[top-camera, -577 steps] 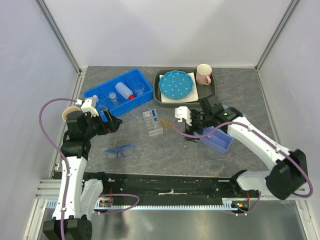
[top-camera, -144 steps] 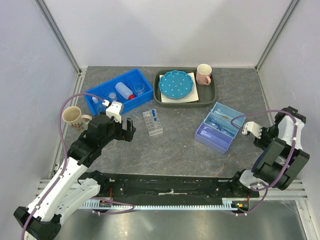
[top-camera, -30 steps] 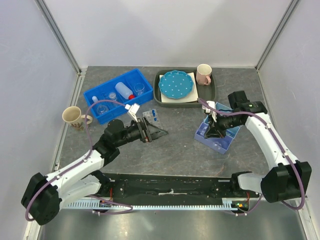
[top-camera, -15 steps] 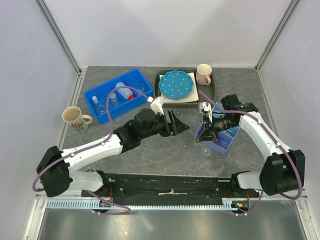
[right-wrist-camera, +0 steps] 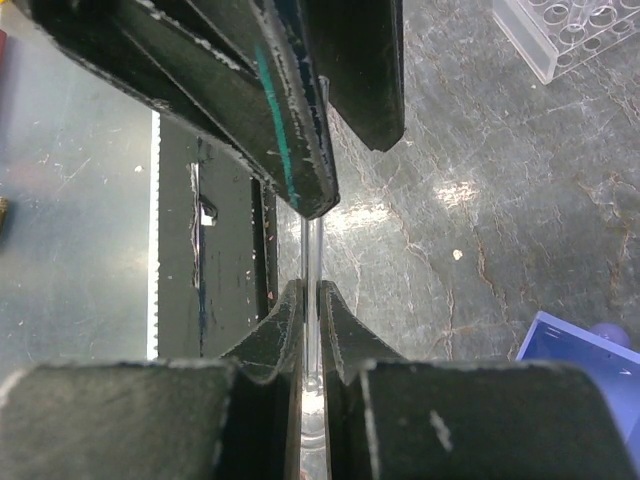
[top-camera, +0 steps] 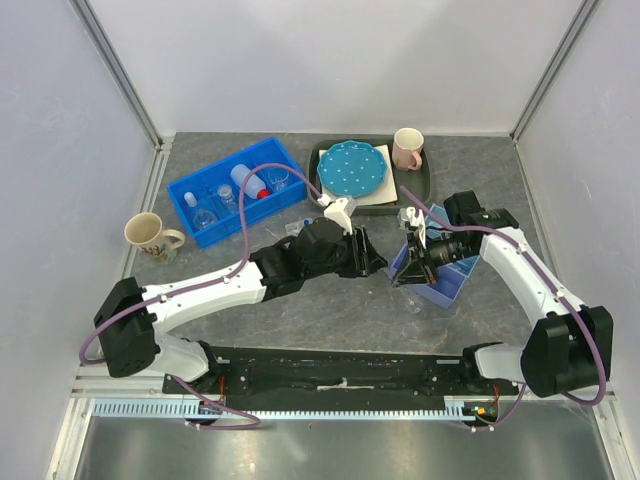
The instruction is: Organize the chemistry lab equipment
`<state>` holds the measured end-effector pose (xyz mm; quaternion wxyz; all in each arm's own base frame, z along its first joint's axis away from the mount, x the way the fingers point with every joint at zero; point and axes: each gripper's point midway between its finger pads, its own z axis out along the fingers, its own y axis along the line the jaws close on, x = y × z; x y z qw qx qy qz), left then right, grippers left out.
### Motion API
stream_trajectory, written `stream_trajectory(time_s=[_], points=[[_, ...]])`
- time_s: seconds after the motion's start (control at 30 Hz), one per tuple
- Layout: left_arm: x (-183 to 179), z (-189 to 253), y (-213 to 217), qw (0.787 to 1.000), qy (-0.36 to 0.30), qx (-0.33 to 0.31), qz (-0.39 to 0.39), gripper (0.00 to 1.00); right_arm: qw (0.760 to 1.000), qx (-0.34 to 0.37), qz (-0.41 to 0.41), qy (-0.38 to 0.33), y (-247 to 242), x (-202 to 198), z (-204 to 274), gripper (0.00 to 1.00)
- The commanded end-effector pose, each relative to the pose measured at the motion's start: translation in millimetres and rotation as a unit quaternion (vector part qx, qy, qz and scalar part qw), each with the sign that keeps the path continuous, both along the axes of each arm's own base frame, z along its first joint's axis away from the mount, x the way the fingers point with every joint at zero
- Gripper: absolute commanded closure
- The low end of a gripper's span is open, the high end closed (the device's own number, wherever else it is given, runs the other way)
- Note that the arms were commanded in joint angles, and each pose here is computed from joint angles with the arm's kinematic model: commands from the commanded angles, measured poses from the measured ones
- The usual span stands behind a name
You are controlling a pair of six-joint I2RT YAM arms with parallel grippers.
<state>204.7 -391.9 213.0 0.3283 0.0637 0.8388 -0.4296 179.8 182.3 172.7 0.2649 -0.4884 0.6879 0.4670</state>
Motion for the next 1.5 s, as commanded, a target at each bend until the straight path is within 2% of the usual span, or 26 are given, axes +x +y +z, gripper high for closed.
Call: stream_trajectory(time_s=[0.0,0.27,0.47,0.5,0.6,0.7,0.8,0.83,1.03,1.13,1.47], points=[[9,11,-3,1.000,-0.024,0.006,0.016,0.52,0.999,0.029,0.015,-0.033,5,-4,12,0.88],[8,11,-8,1.000,-0.006,-0.010,0.021,0.56,0.999,0.027,0.016,-0.038,4,-6,10,0.88],[5,11,-15,1.000,0.008,-0.028,0.012,0.70,0.999,0.026,0.018,-0.039,3,-7,8,0.88],[4,9,-15,0.999,0.010,-0.028,0.012,0.78,0.999,0.025,0.018,-0.041,3,-6,8,0.87],[2,10,-15,0.999,0.014,-0.036,0.011,0.91,0.999,0.023,0.018,-0.042,3,-7,7,0.87],[1,13,-14,0.999,0.013,-0.049,0.012,0.98,0.999,0.022,0.018,-0.046,2,-6,8,0.86],[0,13,-11,0.998,0.015,-0.055,0.016,0.98,0.998,0.017,0.018,-0.053,1,-6,8,0.79],[1,13,-10,0.998,0.014,-0.056,0.018,0.98,0.998,0.009,0.017,-0.059,-1,-5,8,0.70],[5,10,-6,0.998,0.014,-0.061,0.025,0.98,0.996,-0.013,-0.002,-0.092,-10,3,13,0.43],[9,8,-1,0.998,0.015,-0.063,0.025,0.98,0.995,-0.013,-0.039,-0.095,-22,15,19,0.38],[25,33,9,0.991,0.017,-0.134,-0.008,0.98,0.975,0.007,-0.186,-0.123,-77,46,50,0.36]])
